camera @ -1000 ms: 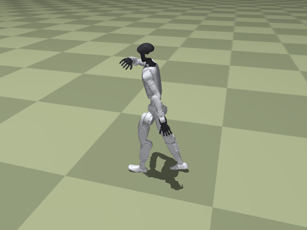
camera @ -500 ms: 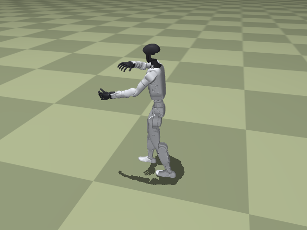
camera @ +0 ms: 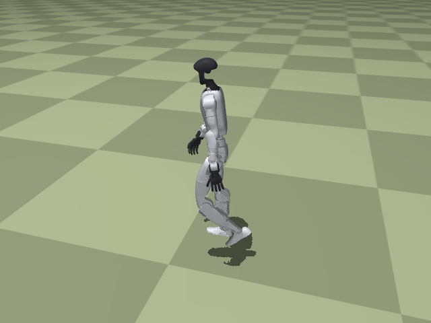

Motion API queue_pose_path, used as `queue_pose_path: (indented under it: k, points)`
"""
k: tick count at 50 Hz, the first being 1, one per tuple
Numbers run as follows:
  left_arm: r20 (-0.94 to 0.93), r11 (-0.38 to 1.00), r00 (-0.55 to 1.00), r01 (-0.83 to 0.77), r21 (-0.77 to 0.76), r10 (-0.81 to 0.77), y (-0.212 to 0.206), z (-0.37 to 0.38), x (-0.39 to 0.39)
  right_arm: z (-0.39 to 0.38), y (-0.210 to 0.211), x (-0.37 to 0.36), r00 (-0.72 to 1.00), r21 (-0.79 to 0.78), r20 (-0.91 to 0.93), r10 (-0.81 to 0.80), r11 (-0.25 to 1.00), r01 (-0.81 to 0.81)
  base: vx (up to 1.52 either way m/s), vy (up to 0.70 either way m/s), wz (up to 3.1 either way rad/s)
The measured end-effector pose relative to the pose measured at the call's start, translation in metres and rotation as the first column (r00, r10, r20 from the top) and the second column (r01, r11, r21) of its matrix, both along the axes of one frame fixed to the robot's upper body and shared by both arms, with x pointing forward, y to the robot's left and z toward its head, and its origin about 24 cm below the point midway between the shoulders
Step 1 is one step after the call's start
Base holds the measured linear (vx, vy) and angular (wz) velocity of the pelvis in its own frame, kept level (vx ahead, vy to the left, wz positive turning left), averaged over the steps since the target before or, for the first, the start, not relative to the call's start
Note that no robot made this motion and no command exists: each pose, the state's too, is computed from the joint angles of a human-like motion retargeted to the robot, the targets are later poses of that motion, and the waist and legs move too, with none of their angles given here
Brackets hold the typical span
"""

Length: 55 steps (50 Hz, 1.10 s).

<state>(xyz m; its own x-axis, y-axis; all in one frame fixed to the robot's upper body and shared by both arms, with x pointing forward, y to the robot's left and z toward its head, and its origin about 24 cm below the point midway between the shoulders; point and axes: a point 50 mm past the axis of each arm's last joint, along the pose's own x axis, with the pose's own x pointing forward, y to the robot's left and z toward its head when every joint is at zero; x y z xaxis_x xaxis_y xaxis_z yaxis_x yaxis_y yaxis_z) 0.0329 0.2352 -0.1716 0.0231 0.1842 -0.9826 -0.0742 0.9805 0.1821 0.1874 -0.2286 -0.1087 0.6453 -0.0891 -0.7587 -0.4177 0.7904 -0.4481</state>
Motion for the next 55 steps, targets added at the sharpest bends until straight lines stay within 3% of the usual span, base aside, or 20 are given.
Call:
queue_pose_path:
  k: [7,14,22,29,34,39,48,51,55]
  points:
    - [-0.134,0.997,0.989,-0.071,-0.032,0.066,-0.003,0.001,-0.078,-0.052,0.002,-0.086,0.897,-0.035,-0.437,-0.07,0.998,0.061,0.5,-0.01,-0.78]
    - [-0.058,0.979,0.986,-0.162,-0.121,0.156,-0.024,-0.002,-0.082,-0.061,0.005,-0.128,0.865,-0.037,-0.474,-0.168,0.985,0.171,0.57,0.12,-0.34]
    - [0.157,0.954,0.949,-0.246,-0.17,0.273,-0.028,-0.005,-0.01,-0.067,0.018,-0.17,0.774,-0.014,-0.501,-0.387,0.898,0.44,0.63,0.17,0.38]
    - [0.393,0.994,0.914,-0.076,-0.084,0.103,0.01,0.026,0.111,-0.071,0.046,-0.206,0.706,0.069,-0.625,-0.334,0.877,0.476,0.6,0.2,0.66]
    - [0.652,1.0,0.758,-0.022,0.006,0.013,0.021,0.094,0.227,-0.071,0.051,-0.207,0.726,0.1,-0.642,-0.247,0.912,0.399,0.49,0.16,1.53]
    - [0.873,0.994,0.485,0.107,0.002,-0.054,-0.005,0.182,0.314,-0.07,0.043,-0.208,0.726,0.073,-0.644,-0.242,0.925,0.372,0.47,0.09,1.94]
    - [0.993,0.948,0.02,0.303,0.101,-0.113,-0.058,0.296,0.362,-0.07,0.032,-0.209,0.705,0.003,-0.656,-0.268,0.934,0.357,0.53,-0.07,1.64]
    - [0.988,0.928,-0.011,0.344,0.146,-0.151,-0.062,0.293,0.357,-0.071,0.036,-0.206,0.706,0.007,-0.668,-0.237,0.946,0.325,0.6,-0.4,0.67]
    - [0.978,0.913,0.082,0.38,0.148,-0.192,-0.062,0.253,0.34,-0.071,0.031,-0.191,0.723,-0.006,-0.657,-0.215,0.96,0.279,0.6,-0.26,0.7]
